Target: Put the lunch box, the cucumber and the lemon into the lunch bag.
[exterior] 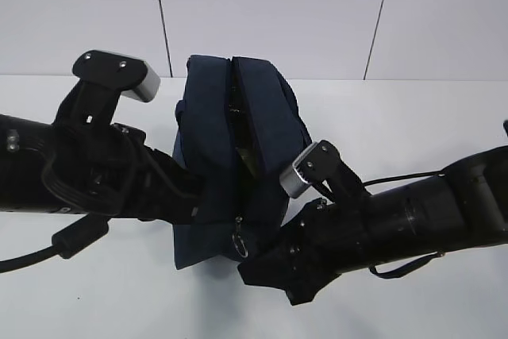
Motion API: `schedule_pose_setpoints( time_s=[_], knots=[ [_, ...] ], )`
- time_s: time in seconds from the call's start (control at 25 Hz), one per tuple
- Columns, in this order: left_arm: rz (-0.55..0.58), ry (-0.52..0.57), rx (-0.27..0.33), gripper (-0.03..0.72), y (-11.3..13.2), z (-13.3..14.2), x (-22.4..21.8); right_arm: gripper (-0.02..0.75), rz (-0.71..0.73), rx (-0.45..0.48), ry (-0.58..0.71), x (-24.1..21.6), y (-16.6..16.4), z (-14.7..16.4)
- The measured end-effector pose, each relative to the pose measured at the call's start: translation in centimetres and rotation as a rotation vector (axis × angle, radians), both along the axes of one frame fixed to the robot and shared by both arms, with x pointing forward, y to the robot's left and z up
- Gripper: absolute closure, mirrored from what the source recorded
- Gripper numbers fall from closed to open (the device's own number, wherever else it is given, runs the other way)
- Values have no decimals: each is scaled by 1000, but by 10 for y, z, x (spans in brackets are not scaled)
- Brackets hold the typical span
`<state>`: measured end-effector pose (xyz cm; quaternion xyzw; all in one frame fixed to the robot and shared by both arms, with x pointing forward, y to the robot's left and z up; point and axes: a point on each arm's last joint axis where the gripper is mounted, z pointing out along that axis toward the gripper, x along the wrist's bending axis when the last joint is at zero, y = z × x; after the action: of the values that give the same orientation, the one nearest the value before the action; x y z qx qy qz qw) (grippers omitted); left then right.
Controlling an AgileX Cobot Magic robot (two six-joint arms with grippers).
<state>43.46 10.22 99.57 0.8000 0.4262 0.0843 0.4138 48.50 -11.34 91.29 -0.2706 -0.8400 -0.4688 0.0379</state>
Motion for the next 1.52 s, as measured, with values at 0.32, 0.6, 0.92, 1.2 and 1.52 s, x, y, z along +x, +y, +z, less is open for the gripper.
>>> schedule_pose_setpoints(
  time_s=[0.32, 0.6, 0.92, 1.2, 1.52],
  knots=[
    [1, 1, -1, 685, 0, 0, 0, 368, -32, -24, -36, 14, 3, 3],
    [-6, 10, 0, 685, 0, 0, -1, 368, -46, -21, -36, 22, 7, 4],
    [-12, 18, 2, 685, -1, -1, -2, 369, -37, -3, 1, 25, 10, -4],
    [-12, 18, 2, 685, -1, -1, -2, 486, -42, 6, -4, 29, 12, -1],
    [-12, 18, 2, 685, -1, -1, -2, 503, -45, 9, -3, 30, 13, 0]
  ],
)
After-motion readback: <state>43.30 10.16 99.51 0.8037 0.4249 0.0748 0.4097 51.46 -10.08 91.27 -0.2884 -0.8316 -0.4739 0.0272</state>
